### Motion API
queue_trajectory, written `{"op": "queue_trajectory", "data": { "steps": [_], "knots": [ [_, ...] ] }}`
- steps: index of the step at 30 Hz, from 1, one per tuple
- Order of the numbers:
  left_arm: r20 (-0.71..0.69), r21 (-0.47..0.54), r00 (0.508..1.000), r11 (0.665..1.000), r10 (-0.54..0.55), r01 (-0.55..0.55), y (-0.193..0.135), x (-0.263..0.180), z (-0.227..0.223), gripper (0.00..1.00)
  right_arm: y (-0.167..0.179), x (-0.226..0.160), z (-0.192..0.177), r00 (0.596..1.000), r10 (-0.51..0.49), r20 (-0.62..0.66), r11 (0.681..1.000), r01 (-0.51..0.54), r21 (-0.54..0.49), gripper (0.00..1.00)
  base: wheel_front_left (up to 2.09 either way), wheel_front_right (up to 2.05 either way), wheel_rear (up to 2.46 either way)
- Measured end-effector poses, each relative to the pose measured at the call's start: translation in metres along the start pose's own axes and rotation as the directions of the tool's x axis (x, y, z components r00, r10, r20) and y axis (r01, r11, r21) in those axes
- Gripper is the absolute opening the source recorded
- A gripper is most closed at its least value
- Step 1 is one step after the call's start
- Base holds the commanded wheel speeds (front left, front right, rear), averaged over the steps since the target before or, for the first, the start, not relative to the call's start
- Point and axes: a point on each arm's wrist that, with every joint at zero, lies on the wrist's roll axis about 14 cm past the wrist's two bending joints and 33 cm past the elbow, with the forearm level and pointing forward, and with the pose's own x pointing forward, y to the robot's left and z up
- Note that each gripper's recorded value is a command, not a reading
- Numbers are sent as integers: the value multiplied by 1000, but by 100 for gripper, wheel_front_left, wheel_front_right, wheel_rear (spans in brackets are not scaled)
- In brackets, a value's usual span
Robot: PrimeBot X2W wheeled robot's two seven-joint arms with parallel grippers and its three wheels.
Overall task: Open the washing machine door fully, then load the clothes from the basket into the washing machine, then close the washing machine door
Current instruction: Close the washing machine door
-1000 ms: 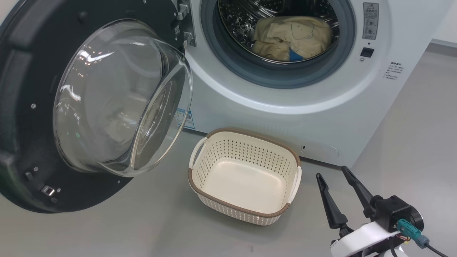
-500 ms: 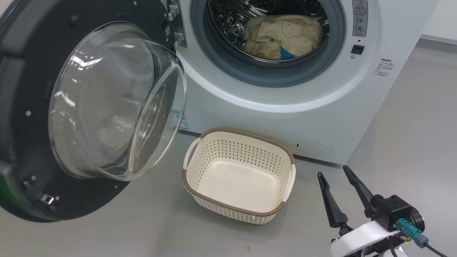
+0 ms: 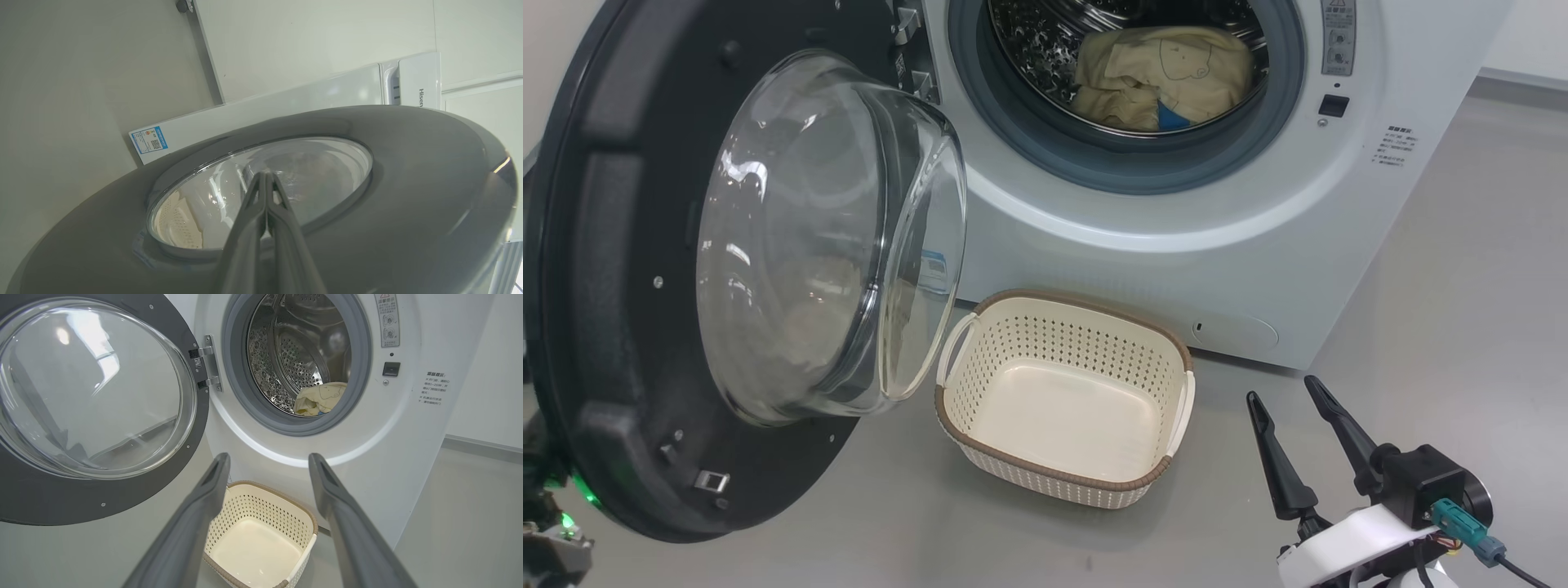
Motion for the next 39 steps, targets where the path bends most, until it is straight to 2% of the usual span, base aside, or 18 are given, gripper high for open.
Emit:
{"op": "queue_trajectory", "data": {
  "steps": [8,13,16,25,39],
  "knots": [
    [-122,-36,992,999,-10,5,6,1,-37,0,-4,1,3,1000,-7,10,1000,7,2,100,0,0,0],
    [-189,-93,981,995,-50,33,1,8,-60,0,-9,-1,3,999,-29,14,999,29,18,100,0,0,0],
    [-257,-94,965,995,-55,31,1,10,-76,0,-11,-4,3,999,-40,16,999,39,19,100,0,0,0],
    [-434,-111,896,992,-95,51,-9,19,-127,0,-23,-10,10,995,-86,40,996,85,19,100,0,0,0],
    [-622,-139,770,987,-146,75,-22,36,-194,0,-55,-39,20,971,-226,79,974,225,23,100,0,0,0]
  ]
}}
